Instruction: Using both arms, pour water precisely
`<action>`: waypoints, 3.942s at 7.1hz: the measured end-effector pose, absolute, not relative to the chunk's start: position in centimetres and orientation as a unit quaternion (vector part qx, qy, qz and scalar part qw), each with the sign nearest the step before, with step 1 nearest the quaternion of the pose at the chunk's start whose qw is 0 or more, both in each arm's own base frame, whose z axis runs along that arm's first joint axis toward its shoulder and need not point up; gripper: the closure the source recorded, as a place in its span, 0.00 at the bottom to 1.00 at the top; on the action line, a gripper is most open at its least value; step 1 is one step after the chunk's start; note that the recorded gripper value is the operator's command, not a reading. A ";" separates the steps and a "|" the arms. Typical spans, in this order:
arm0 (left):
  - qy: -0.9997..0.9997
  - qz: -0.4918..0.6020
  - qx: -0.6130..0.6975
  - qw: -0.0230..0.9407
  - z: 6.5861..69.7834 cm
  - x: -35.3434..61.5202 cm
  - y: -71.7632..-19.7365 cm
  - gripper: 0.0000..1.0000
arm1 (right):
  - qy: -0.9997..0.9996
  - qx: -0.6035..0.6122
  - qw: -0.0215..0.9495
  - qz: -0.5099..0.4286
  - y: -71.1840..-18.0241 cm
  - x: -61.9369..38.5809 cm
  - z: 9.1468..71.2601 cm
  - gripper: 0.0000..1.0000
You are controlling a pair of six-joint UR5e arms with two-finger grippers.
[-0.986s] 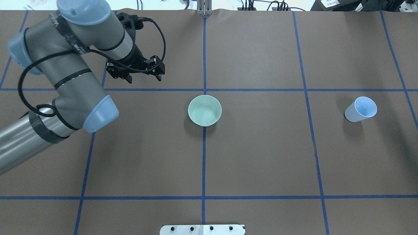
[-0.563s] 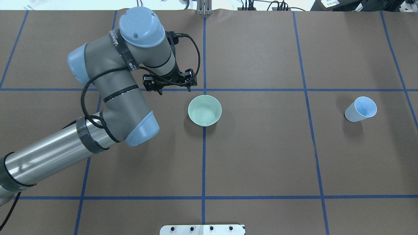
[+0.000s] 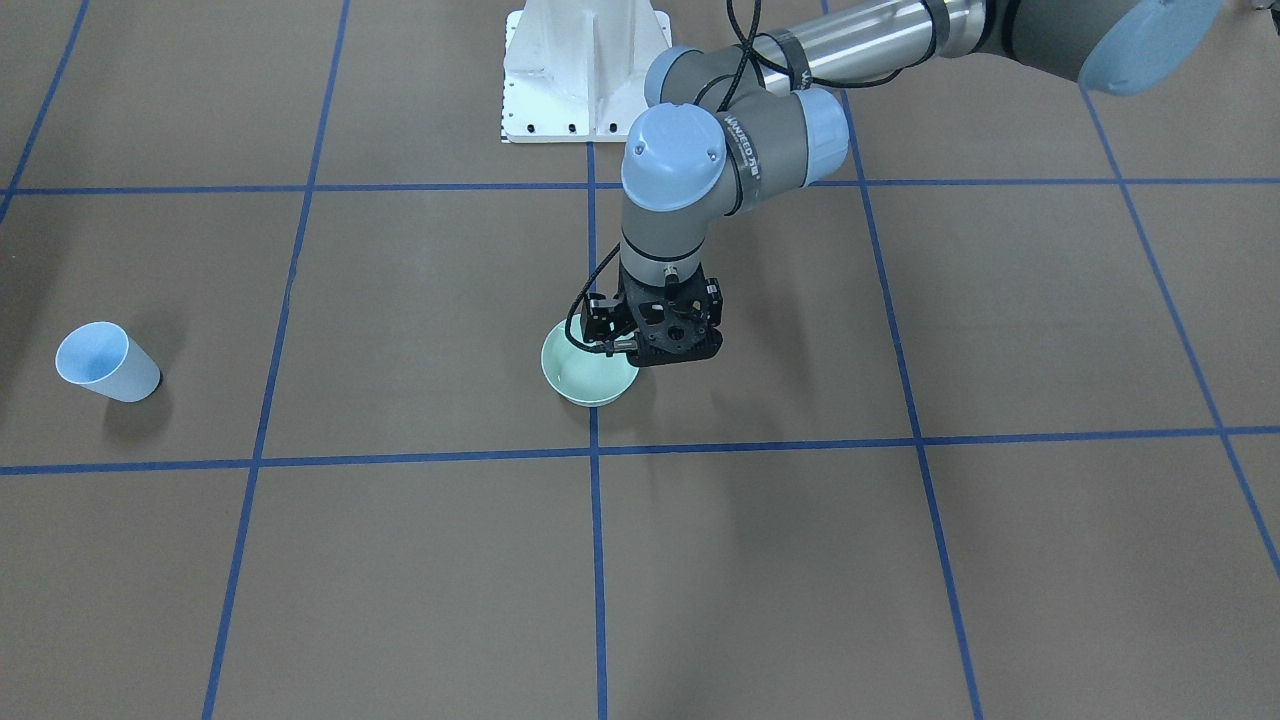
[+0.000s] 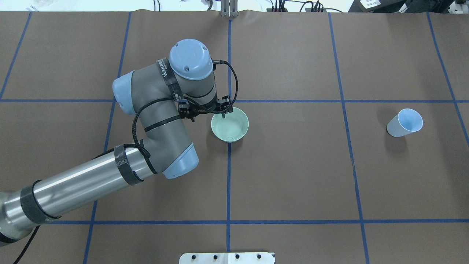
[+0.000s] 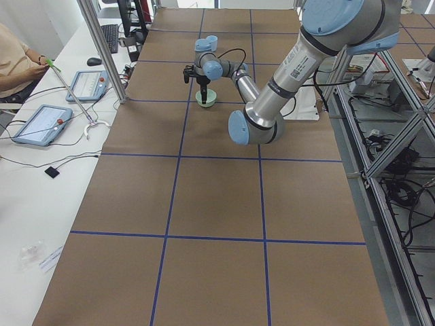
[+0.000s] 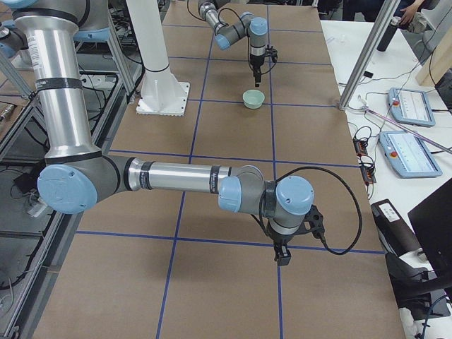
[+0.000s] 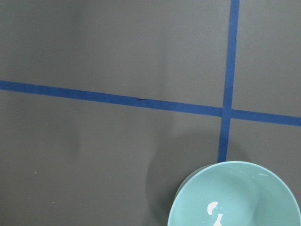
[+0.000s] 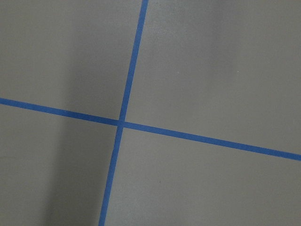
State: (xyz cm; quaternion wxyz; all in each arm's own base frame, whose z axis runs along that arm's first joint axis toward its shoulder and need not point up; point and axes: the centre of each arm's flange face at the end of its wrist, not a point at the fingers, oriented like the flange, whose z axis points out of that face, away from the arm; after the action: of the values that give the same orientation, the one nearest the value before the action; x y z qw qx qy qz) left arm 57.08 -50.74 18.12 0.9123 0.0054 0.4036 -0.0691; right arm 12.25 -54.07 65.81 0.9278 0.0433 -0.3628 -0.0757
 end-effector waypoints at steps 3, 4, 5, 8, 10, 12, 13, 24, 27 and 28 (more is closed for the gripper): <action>0.417 -0.064 0.009 0.907 19.9 59.4 -51.0 0.33 | -0.361 0.045 0.928 -0.076 -54.1 12.3 65.6 0.00; 0.420 -0.060 0.011 0.905 20.2 59.8 -51.0 0.82 | -0.360 0.046 0.929 -0.076 -54.2 12.3 65.5 0.00; 0.421 -0.056 0.012 0.905 20.3 60.1 -50.8 1.00 | -0.360 0.046 0.929 -0.075 -54.3 12.3 65.4 0.00; 0.424 -0.048 0.014 0.904 20.1 60.3 -50.3 1.00 | -0.359 0.048 0.929 -0.073 -54.5 12.4 65.0 0.00; 0.427 -0.046 0.017 0.903 19.8 59.8 -50.7 1.00 | -0.359 0.049 0.929 -0.074 -54.6 12.4 64.9 0.00; 0.440 -0.053 0.016 0.896 18.9 57.1 -52.6 1.00 | -0.359 0.050 0.929 -0.074 -54.6 12.4 64.8 0.00; 0.448 -0.045 0.014 0.893 19.3 54.6 -54.1 1.00 | -0.359 0.051 0.929 -0.074 -54.6 12.4 64.8 0.00; 0.450 0.083 0.050 0.888 55.6 15.8 -49.1 1.00 | -0.355 0.049 0.930 -0.075 -54.5 12.4 65.0 0.00; 0.452 0.084 0.051 0.887 62.3 15.0 -46.8 1.00 | -0.356 0.049 0.930 -0.075 -54.4 12.4 65.1 0.00; 0.454 0.086 0.055 0.885 63.9 15.1 -46.8 0.64 | -0.356 0.049 0.930 -0.075 -54.4 12.4 65.1 0.00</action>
State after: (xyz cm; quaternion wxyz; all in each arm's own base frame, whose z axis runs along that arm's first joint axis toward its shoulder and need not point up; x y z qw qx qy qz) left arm 15.12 -46.84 63.93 0.8852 0.0553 0.4538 0.0858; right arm 12.40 -54.39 65.08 0.9303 0.0486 -0.3556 -0.0752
